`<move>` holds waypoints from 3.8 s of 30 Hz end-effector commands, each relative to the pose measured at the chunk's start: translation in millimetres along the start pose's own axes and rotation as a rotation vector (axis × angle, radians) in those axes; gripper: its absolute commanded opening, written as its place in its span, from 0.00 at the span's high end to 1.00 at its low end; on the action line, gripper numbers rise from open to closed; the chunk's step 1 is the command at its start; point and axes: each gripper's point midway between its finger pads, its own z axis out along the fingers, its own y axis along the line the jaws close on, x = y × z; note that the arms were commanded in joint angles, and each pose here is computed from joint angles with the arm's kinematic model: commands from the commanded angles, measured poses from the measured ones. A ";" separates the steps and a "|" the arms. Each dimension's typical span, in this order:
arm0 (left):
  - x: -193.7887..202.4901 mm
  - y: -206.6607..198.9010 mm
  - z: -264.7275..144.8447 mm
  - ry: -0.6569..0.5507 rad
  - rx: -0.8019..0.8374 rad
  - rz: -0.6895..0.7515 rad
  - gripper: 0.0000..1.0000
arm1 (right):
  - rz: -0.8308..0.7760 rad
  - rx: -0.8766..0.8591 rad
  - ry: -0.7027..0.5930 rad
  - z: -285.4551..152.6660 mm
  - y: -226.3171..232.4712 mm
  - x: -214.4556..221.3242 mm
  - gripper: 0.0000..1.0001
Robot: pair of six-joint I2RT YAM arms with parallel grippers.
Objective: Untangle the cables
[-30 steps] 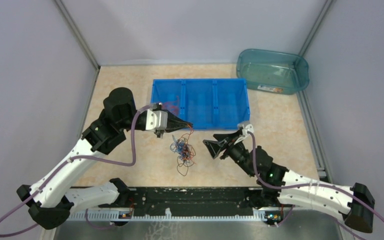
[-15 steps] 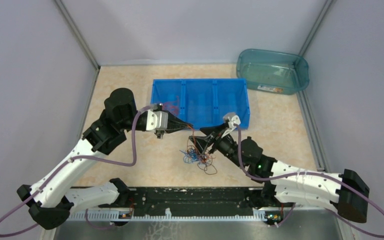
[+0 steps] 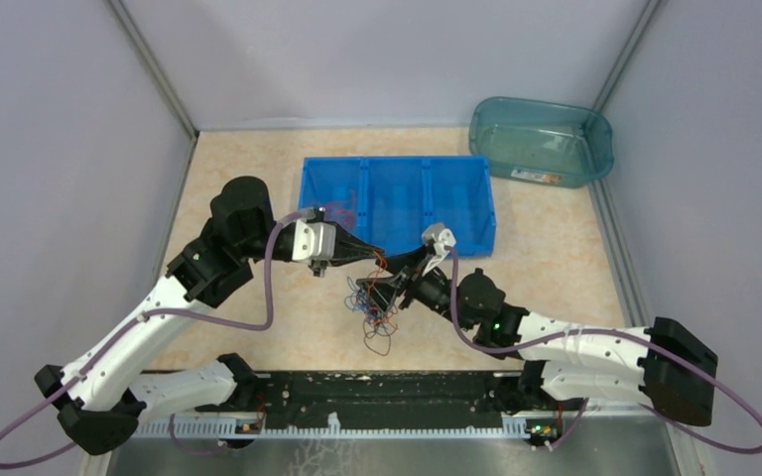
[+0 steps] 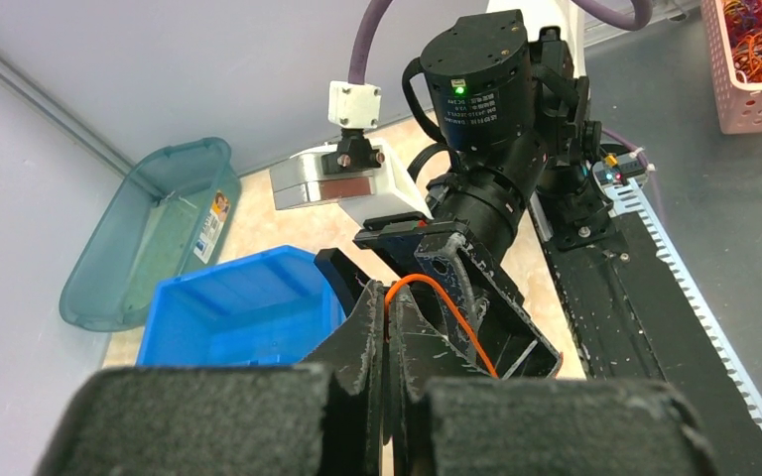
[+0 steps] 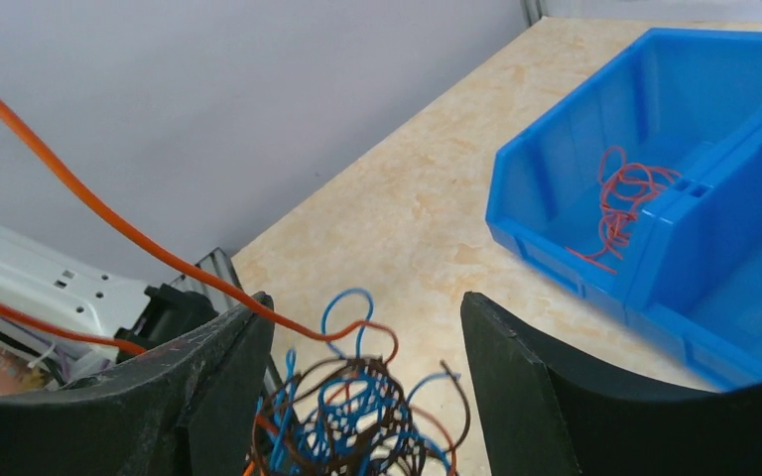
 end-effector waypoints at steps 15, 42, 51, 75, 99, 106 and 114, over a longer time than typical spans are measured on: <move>-51.4 10.3 4.9 -0.114 0.023 0.019 1.00 | 0.050 -0.054 -0.015 36.7 12.4 31.7 0.29; -170.8 54.2 -15.5 -0.257 -0.093 0.310 1.00 | -0.022 0.279 0.168 2.3 -75.5 128.0 0.34; -183.9 60.0 -22.4 -0.256 -0.130 0.376 1.00 | 0.002 0.358 0.172 -13.9 -94.1 140.4 0.42; -294.8 108.5 -86.0 -0.339 -0.564 0.992 1.00 | 0.085 0.438 0.195 -41.5 -114.4 166.9 0.66; -282.3 179.2 -116.9 -0.105 -0.956 1.078 1.00 | 0.081 0.441 0.175 -36.8 -110.2 152.4 1.00; -160.1 208.5 -94.7 0.193 -0.919 0.914 1.00 | 0.031 0.459 0.183 -34.9 -104.0 126.9 0.98; -21.8 257.7 -131.1 0.464 -0.905 0.682 1.00 | 0.036 0.421 0.189 -34.7 -91.9 113.4 0.97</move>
